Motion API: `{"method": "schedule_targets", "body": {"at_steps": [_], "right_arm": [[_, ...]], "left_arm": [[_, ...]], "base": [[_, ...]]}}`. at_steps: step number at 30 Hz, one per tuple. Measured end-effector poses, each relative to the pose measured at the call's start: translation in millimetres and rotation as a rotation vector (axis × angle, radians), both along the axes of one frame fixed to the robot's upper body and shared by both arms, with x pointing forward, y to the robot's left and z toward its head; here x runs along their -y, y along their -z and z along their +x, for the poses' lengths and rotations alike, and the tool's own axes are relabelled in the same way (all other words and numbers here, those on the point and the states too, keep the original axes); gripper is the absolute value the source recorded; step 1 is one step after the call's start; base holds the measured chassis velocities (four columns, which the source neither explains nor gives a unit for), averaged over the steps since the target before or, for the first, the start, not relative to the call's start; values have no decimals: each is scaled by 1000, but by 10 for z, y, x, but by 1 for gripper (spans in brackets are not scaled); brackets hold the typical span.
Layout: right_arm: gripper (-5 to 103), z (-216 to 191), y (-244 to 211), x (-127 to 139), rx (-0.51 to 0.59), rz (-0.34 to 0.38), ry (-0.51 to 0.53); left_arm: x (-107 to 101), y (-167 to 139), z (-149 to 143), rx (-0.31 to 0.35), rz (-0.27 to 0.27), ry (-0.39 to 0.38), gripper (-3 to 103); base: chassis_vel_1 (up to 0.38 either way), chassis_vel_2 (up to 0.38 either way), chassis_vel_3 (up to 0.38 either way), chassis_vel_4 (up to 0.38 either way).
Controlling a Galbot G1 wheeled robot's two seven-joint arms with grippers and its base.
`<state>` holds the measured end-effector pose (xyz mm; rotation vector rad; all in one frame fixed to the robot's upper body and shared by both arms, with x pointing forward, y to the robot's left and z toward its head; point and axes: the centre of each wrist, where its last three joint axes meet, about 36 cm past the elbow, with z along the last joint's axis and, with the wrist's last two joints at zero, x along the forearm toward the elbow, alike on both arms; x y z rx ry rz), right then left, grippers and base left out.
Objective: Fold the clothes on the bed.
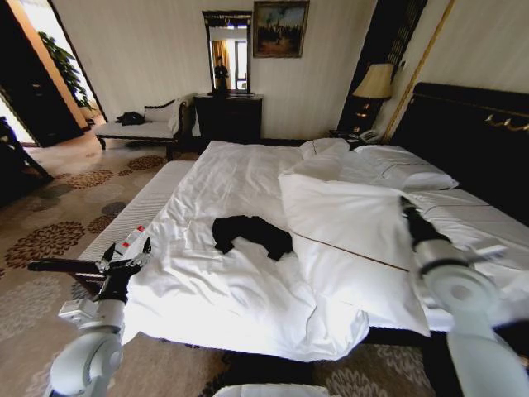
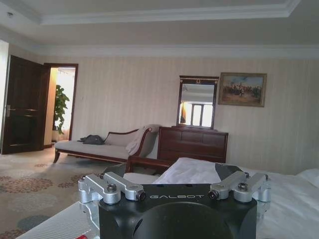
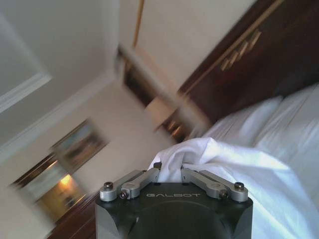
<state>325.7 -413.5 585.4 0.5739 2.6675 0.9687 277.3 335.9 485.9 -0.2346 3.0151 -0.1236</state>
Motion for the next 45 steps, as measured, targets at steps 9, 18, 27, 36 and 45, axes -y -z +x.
{"method": "schedule_targets", "body": {"at_steps": [9, 18, 27, 36, 45], "right_arm": [[1, -607, 98, 492, -11, -140, 409], [1, -1005, 221, 737, -105, -191, 674], [1, -1415, 744, 1088, -257, -85, 954], [1, -1676, 1368, 1403, -378, -14, 1080], [5, -1599, 1868, 1427, -474, 59, 1059]], "left_arm": [[51, 3, 42, 23, -19, 13, 100], [53, 4, 60, 34, -27, 15, 100], [56, 12, 73, 42, -33, 15, 100], [51, 67, 101, 35, -39, 11, 100], [26, 93, 120, 32, -37, 7, 100]], "base": [[0, 0, 0, 0], [0, 0, 0, 0], [0, 0, 0, 0], [0, 0, 0, 0], [0, 0, 0, 0]]}}
